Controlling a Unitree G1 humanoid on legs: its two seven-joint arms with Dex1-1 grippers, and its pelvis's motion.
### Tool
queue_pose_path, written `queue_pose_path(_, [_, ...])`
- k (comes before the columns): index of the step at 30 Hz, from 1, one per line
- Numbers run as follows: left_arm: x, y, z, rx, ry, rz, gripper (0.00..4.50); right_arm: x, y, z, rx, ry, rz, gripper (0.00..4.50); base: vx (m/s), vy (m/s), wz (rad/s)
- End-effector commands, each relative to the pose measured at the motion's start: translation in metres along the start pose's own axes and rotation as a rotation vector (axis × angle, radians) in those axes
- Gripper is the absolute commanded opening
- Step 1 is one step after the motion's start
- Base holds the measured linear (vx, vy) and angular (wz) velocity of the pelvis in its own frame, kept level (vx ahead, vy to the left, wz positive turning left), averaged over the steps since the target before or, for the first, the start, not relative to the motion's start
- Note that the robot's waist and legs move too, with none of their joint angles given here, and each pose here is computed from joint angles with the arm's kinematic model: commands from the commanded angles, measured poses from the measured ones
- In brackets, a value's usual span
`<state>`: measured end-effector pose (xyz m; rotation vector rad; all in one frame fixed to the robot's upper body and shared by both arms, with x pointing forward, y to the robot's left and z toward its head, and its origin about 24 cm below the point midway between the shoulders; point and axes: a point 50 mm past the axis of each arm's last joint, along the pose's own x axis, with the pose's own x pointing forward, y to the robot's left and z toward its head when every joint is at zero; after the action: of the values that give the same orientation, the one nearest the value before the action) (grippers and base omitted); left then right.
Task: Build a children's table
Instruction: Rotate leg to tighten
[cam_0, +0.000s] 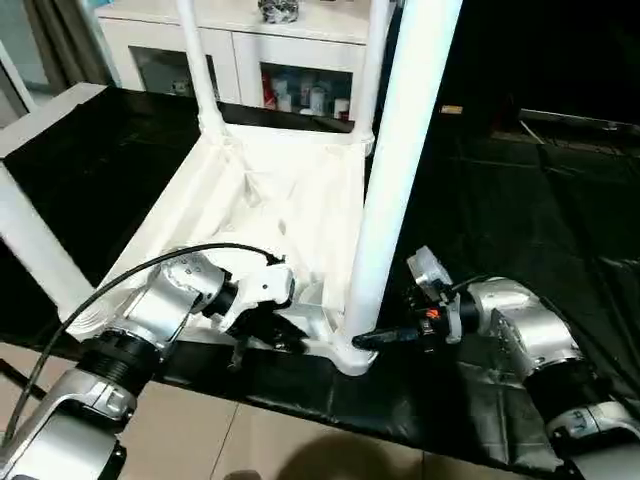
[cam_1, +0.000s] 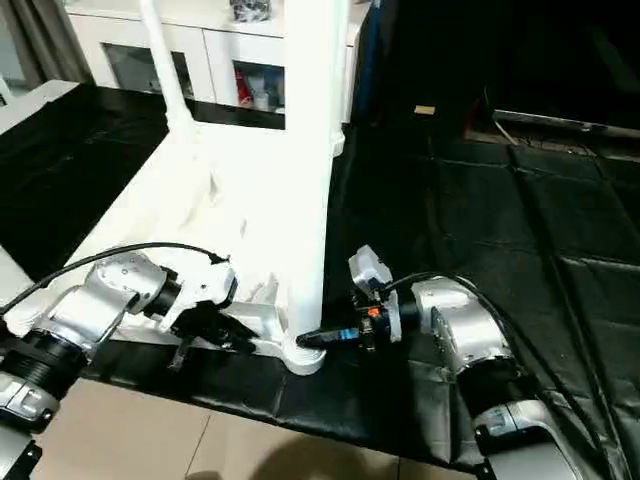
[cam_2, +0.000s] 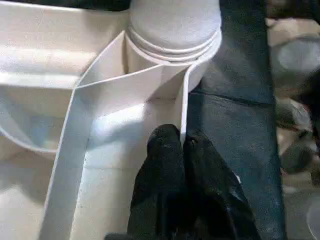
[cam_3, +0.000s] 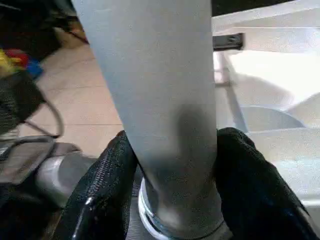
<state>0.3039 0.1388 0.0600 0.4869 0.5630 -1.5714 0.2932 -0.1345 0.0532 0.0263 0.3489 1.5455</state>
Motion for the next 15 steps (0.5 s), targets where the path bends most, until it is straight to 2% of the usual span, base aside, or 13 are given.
queue_pose_path(1, [0.007,0.011,0.022,0.013,-0.077,0.065,0.00,0.016,-0.005,-0.006,0.042,0.016,-0.102,2.02,0.000,0.000,0.00])
queue_pose_path(2, [0.009,0.014,0.025,-0.010,-0.095,0.089,0.00,0.021,-0.010,-0.006,0.056,0.015,-0.183,2.00,0.000,0.000,0.00])
queue_pose_path(3, [0.009,0.014,0.025,-0.010,-0.095,0.089,0.00,0.021,-0.010,-0.006,0.056,0.015,-0.183,2.00,0.000,0.000,0.00])
queue_pose_path(4, [0.014,0.017,0.029,-0.040,-0.114,0.124,0.00,0.030,-0.017,-0.005,0.066,0.006,-0.294,1.99,0.000,0.000,0.00])
queue_pose_path(5, [0.014,0.017,0.029,-0.040,-0.115,0.124,0.00,0.030,-0.017,-0.005,0.067,0.006,-0.296,1.99,0.000,0.000,0.00])
queue_pose_path(11, [0.037,0.025,0.039,-0.143,-0.125,0.249,0.00,0.058,-0.036,0.003,0.132,-0.032,-0.614,1.95,0.000,0.000,0.00])
queue_pose_path(15, [0.046,0.035,0.048,-0.205,-0.166,0.365,0.00,0.068,-0.043,0.005,0.136,0.022,-0.752,1.95,0.000,0.000,0.00])
